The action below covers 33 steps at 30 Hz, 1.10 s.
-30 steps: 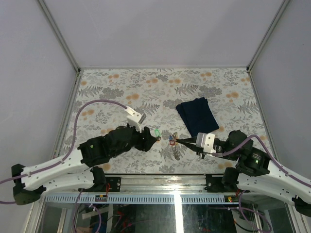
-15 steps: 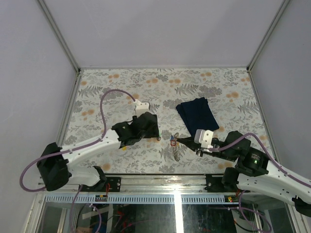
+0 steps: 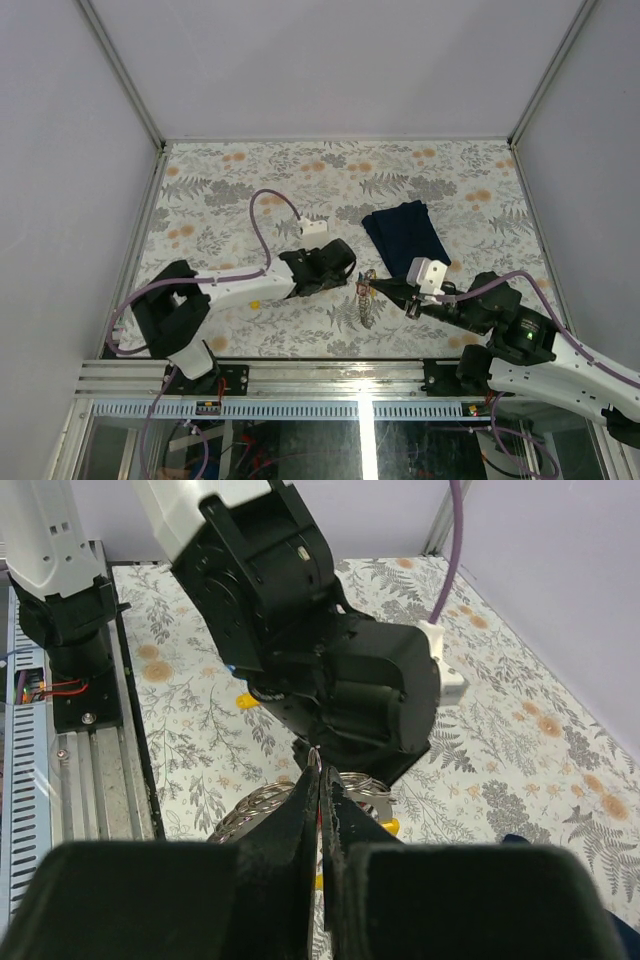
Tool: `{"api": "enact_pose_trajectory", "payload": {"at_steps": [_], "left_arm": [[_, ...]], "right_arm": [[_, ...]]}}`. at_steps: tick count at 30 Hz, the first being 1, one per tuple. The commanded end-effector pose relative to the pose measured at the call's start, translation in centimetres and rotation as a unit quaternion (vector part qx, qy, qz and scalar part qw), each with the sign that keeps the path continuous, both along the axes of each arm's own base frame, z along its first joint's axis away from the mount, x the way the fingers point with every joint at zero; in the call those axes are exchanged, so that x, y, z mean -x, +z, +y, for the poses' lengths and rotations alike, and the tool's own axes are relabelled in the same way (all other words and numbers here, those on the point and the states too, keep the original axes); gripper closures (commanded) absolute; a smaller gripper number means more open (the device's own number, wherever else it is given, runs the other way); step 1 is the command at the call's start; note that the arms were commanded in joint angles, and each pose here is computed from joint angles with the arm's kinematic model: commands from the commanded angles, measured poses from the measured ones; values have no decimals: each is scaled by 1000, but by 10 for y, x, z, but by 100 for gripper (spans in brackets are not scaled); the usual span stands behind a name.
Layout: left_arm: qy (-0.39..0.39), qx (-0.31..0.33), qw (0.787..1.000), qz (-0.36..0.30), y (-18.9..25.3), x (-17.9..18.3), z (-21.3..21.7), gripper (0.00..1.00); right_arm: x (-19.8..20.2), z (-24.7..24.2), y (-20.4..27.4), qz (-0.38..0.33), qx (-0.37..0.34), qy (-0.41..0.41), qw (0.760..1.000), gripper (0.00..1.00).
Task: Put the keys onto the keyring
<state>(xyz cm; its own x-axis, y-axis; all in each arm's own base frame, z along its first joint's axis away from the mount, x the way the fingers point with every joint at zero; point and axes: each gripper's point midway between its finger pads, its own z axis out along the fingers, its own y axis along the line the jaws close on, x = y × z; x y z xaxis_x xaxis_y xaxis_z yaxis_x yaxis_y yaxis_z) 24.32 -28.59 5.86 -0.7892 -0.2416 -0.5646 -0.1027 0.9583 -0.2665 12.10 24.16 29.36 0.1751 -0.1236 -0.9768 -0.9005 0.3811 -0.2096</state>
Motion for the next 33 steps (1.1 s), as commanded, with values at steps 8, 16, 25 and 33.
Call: {"api": "enact_pose_trajectory", "payload": {"at_steps": [8,16,25,33], "left_arm": [[42,-1,999,-28,-9,-26,-21,62],[47,-22,998,-26,-16,-24,-12,62],[49,-40,998,-16,-29,-20,-4,63],[52,-53,997,-12,-38,-19,0,66]], "right_arm": [[1,-4,35,-20,-63,-6,998,100],[2,-1,32,-17,-61,-1,998,100],[3,0,31,-14,-62,3,998,100],[4,0,29,-14,-60,7,998,100]]}}
